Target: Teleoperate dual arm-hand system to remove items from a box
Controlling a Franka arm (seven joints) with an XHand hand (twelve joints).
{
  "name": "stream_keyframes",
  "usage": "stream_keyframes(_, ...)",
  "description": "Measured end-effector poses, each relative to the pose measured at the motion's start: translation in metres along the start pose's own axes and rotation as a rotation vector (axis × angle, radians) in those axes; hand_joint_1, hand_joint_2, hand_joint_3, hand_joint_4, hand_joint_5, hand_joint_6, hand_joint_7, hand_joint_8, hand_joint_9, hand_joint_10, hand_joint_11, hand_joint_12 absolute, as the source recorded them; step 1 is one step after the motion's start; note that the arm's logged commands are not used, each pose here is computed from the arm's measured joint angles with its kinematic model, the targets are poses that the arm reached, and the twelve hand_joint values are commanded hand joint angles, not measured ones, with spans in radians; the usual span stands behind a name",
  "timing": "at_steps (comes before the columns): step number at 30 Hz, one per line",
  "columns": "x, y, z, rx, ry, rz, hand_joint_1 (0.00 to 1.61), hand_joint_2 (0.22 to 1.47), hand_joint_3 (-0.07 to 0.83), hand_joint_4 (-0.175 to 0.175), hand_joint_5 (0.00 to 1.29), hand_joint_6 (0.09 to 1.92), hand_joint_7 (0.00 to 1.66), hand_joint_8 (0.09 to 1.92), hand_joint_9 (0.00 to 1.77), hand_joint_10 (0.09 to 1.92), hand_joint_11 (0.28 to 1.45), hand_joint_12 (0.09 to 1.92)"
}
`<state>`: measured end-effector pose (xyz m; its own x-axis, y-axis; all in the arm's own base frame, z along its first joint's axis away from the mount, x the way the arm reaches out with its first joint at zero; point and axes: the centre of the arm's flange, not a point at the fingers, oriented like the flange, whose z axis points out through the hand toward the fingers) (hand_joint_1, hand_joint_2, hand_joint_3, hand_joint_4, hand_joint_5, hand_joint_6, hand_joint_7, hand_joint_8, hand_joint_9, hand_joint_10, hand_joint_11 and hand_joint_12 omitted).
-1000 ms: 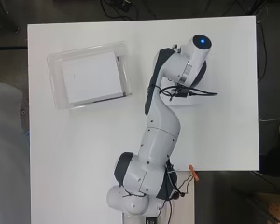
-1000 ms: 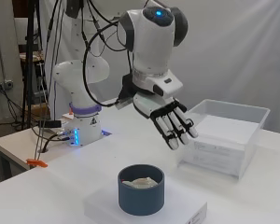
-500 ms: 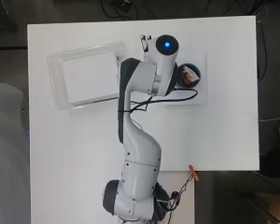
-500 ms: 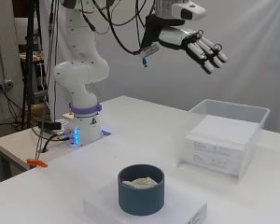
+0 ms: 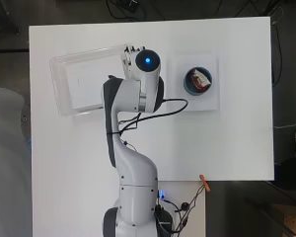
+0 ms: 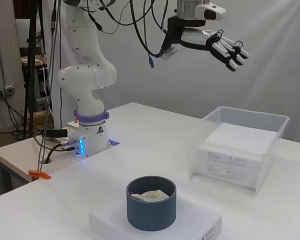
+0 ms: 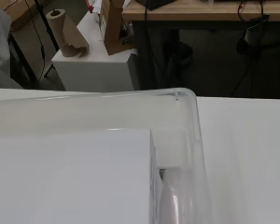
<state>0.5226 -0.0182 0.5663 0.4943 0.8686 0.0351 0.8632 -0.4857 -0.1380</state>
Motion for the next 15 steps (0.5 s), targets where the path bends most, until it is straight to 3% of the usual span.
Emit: stream_keyframes(15, 0.022, -0.053, 0.047, -0.068, 0.037, 0.077, 0.10, 0.86, 0.004, 0.031, 0.17, 0.09, 0.31, 0.09, 0.42, 0.09, 0.47, 0.09)
